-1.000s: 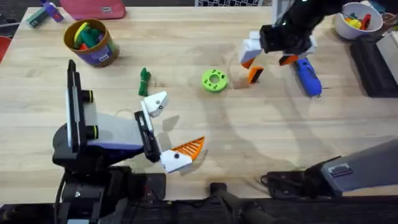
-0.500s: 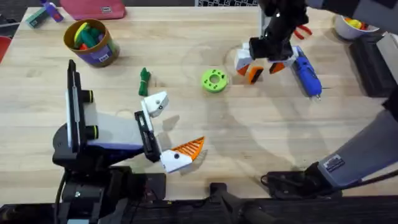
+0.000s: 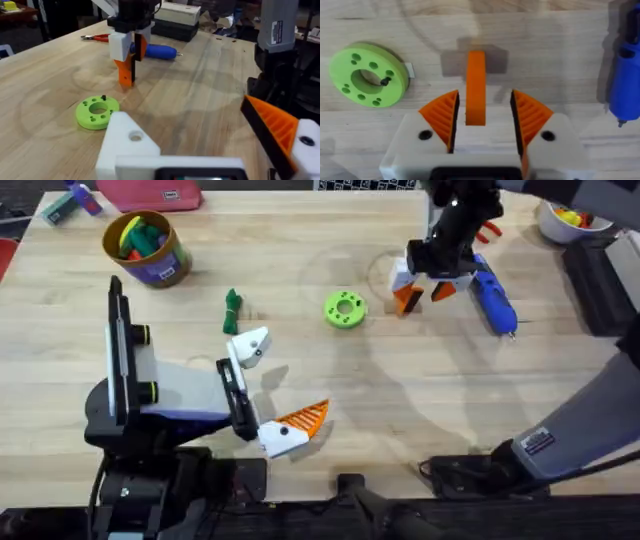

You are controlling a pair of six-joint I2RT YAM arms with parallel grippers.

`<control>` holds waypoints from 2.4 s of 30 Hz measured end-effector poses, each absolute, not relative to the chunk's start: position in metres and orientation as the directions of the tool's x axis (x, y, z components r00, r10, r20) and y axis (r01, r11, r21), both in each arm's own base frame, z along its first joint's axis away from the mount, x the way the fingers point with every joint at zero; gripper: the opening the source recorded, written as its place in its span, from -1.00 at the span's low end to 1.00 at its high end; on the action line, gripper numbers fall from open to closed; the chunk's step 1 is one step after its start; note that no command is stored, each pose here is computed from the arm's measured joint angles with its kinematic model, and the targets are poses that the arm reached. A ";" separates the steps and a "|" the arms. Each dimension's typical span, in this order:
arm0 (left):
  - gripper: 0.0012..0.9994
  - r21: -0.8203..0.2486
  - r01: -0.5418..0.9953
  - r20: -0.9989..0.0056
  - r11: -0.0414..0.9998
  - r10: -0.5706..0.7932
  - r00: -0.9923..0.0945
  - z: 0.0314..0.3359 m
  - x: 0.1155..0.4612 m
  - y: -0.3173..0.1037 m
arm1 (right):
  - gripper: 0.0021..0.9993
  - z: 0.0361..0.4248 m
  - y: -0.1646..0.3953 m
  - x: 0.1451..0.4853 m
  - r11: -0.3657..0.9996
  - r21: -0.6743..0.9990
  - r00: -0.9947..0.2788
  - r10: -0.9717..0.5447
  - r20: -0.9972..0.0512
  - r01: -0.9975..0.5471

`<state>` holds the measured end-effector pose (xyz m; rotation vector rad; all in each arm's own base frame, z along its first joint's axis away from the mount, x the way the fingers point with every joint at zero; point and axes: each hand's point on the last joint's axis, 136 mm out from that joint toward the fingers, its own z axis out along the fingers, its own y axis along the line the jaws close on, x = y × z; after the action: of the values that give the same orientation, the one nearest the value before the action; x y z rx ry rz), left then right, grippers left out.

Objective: Pick up the gripper from the table and insert it into the empty holder that is missing its gripper. Then pick up a screw, insert it into the mounting hole, and use the screwdriver to tighten it. Finally, clean up the table by picking up the vegetable and placing it into the bucket.

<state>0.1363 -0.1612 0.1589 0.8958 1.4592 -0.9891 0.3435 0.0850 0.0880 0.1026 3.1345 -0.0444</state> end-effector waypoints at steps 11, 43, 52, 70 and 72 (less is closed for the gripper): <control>0.97 -0.099 0.926 -0.994 0.364 0.007 -0.109 0.159 0.136 -0.161 | -0.91 0.088 0.089 0.345 0.998 -0.018 -0.998 0.067 -0.012 0.067; 0.97 -0.099 0.926 -0.994 0.364 0.007 -0.109 0.159 0.136 -0.161 | -0.98 0.286 0.160 0.299 0.777 0.526 -0.637 0.216 -0.740 -0.347; 0.97 -0.099 0.926 -0.994 0.364 0.007 -0.109 0.159 0.136 -0.161 | -0.98 0.289 0.190 0.250 0.454 0.714 -0.626 0.355 -0.694 -0.534; 0.97 -0.099 0.926 -0.994 0.364 0.007 -0.109 0.159 0.136 -0.161 | -0.98 0.200 0.231 0.220 0.162 0.943 -0.945 0.107 -0.311 -0.292; 0.97 -0.099 0.926 -0.994 0.364 0.007 -0.109 0.159 0.136 -0.161 | -0.98 0.192 0.234 0.219 0.139 0.951 -0.956 0.065 -0.287 -0.276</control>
<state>0.1363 -0.1612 0.1589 0.8958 1.4592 -0.9891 0.2191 0.2340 0.1921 -0.2066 2.1587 1.8939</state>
